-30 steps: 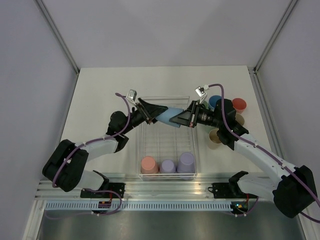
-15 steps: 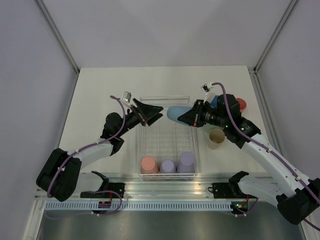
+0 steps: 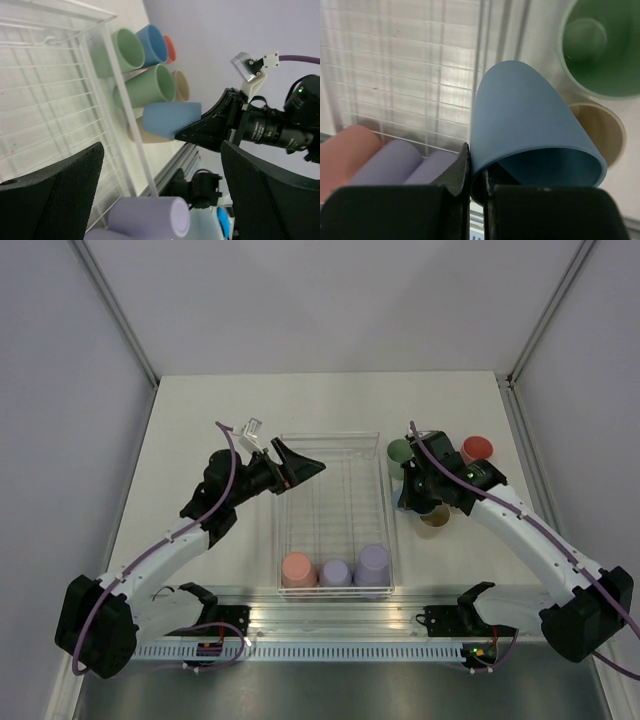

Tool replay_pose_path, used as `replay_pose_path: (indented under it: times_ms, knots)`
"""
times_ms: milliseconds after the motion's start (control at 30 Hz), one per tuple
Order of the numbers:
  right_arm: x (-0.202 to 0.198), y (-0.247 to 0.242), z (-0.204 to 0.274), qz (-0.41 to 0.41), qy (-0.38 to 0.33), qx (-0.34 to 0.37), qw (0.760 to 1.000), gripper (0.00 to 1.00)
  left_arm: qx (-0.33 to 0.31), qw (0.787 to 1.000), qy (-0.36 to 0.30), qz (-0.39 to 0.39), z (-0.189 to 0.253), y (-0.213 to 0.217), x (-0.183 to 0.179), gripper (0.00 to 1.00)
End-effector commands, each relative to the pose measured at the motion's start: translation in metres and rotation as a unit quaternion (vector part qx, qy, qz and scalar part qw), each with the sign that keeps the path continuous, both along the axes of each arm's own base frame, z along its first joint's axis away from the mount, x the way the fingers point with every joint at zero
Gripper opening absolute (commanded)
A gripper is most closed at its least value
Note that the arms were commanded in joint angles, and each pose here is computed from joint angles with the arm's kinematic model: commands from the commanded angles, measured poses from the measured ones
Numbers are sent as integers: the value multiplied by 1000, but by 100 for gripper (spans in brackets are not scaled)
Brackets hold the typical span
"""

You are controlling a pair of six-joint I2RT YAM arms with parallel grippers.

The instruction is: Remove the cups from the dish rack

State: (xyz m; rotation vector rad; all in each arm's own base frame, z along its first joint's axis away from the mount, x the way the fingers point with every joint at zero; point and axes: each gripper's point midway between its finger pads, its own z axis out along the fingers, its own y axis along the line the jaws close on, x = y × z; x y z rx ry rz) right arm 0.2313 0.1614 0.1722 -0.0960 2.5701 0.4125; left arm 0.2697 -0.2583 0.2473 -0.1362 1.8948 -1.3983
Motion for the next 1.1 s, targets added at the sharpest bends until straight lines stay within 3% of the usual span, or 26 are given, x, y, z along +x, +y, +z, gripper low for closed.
replay_pose_path:
  times_ms: [0,200,433,600,800,900,1067]
  knots:
    - [-2,-26,-13,-20,10,-73,997,1,67,998,-18,-1,-6,7,0,100]
    - [6,-25,-35,-11,34,-102,994,1,142,988,-31,-61,-12,2,-9,100]
    - [24,-15,-62,3,57,-123,991,1,278,947,-51,-152,-37,-20,-37,99]
    - [41,-13,-69,-1,64,-147,987,1,339,922,-55,-176,-49,-25,-53,98]
    - [53,-12,-66,-4,59,-160,985,30,357,906,-63,-216,-55,-26,-75,98]
    - [55,-7,-56,-3,47,-150,988,48,335,903,-81,-256,-47,-35,-93,98]
    - [50,13,-13,16,5,-97,995,67,282,894,-136,-322,-23,-55,-120,98]
